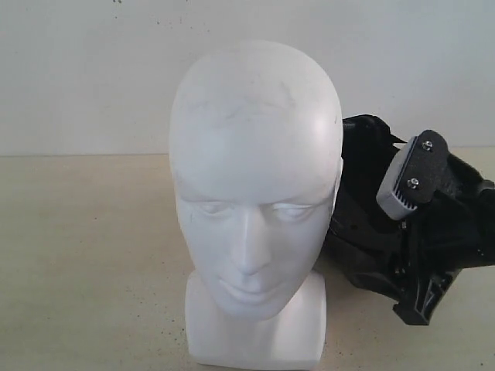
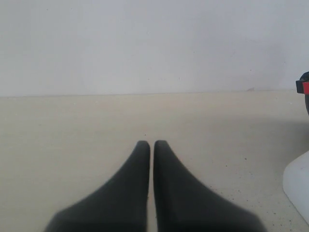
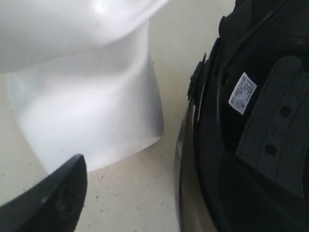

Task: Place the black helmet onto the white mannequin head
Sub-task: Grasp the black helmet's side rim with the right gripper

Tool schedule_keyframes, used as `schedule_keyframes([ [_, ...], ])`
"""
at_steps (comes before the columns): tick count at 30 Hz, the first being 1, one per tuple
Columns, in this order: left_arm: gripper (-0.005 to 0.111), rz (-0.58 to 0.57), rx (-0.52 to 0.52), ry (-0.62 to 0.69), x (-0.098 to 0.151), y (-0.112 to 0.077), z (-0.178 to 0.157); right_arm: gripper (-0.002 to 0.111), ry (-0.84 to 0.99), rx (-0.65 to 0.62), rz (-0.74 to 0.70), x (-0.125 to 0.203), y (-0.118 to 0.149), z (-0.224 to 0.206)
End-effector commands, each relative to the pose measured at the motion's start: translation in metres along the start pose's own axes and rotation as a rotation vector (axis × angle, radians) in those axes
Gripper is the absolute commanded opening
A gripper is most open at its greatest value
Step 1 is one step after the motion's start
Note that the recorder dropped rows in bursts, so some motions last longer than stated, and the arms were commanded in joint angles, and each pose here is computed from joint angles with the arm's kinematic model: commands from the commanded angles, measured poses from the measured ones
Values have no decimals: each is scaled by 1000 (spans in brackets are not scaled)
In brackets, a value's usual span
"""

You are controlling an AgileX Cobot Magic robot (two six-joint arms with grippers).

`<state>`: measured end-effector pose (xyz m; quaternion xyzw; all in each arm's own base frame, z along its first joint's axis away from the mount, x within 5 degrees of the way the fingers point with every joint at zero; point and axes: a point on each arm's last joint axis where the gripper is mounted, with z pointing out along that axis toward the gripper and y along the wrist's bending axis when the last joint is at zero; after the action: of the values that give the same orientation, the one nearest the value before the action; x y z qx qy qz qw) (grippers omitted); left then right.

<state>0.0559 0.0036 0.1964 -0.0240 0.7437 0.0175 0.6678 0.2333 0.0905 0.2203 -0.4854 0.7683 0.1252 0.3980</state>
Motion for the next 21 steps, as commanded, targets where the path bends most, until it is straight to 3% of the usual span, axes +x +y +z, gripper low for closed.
schedule_keyframes([
  [1,4,-3,2,-13,0,0,0,71,-61,37,-39,-2,-5,8],
  [8,4,-3,2,-13,0,0,0,71,48,59,32,19,-16,33],
  [13,4,-3,2,-13,0,0,0,69,49,104,-5,10,-31,36],
  [16,4,-3,2,-13,0,0,0,49,90,80,-52,16,-30,41],
  [21,4,-3,2,-13,0,0,0,28,97,89,-11,17,-30,40],
])
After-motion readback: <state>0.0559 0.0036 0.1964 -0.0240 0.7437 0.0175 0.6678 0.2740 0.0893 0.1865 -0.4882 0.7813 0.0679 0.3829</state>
